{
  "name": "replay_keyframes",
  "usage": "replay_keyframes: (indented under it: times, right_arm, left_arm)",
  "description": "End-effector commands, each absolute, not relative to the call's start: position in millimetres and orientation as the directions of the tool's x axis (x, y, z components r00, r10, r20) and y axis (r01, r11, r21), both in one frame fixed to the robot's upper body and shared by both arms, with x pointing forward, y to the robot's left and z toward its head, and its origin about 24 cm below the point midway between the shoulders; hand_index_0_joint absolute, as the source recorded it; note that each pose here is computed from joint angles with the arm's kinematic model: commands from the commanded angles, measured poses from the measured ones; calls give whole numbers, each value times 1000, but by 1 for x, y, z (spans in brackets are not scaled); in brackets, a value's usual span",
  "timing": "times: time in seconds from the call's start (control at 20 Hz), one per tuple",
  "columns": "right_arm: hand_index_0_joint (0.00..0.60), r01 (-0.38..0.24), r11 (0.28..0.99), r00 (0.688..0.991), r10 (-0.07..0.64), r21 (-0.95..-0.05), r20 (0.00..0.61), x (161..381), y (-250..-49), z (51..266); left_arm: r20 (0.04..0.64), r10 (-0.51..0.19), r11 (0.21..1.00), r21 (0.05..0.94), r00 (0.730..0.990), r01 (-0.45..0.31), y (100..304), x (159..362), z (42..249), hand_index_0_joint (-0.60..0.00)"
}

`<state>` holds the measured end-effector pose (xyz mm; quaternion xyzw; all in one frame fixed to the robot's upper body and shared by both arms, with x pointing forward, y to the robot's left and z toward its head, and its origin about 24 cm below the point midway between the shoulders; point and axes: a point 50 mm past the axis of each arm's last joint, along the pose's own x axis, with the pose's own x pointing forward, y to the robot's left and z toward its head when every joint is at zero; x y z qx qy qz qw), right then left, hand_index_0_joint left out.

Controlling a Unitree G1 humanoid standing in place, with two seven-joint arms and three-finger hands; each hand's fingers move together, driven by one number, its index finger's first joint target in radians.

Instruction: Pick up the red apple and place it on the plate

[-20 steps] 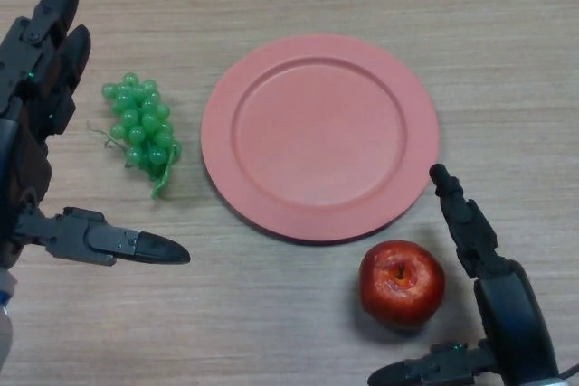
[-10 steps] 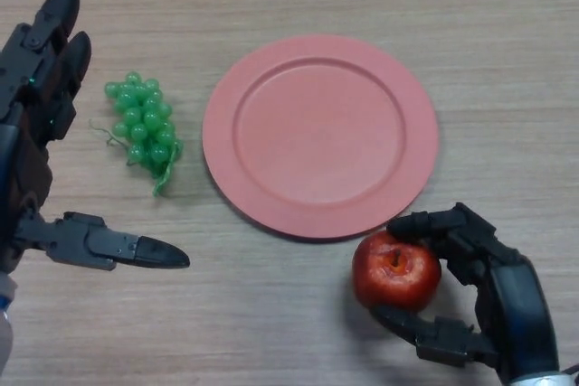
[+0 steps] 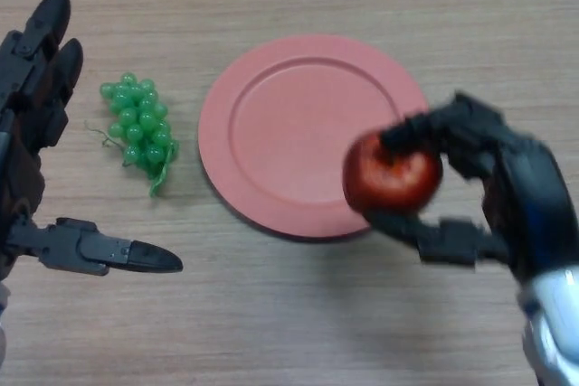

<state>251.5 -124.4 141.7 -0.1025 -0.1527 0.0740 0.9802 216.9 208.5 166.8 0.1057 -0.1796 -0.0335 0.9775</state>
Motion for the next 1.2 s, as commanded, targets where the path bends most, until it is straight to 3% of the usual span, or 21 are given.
replay_keyframes:
  times: [0.05, 0.25, 0.5, 0.75, 0.85, 1.0, 1.2]
  right_arm:
    - [600, -108, 964, 864, 211, -242, 457, 263, -116, 180]
    - [600, -132, 966, 874, 219, -223, 433, 295, -91, 185]
    - [600, -124, 970, 896, 201, -211, 396, 330, -69, 166]
    - [600, -105, 974, 941, 162, -199, 297, 349, -75, 150]
    - [400, -99, 972, 942, 161, -215, 293, 350, -75, 149]
    - [0, -66, 955, 943, 154, -290, 294, 352, -86, 144]
    - [0, -52, 950, 938, 152, -308, 311, 355, -95, 147]
  left_arm:
    - [540, -127, 969, 248, 832, -13, 210, 202, 195, 0]
    - [540, -121, 972, 237, 833, -12, 213, 197, 195, 0]
    - [548, -106, 975, 220, 830, -21, 217, 190, 195, 0]
    - [553, -89, 976, 214, 828, -38, 221, 186, 192, 0]
    - [552, -89, 976, 214, 829, -37, 221, 185, 192, 0]
    - [549, -84, 979, 200, 832, -33, 221, 182, 203, 0]
    - [548, -95, 979, 205, 831, -23, 219, 186, 204, 0]
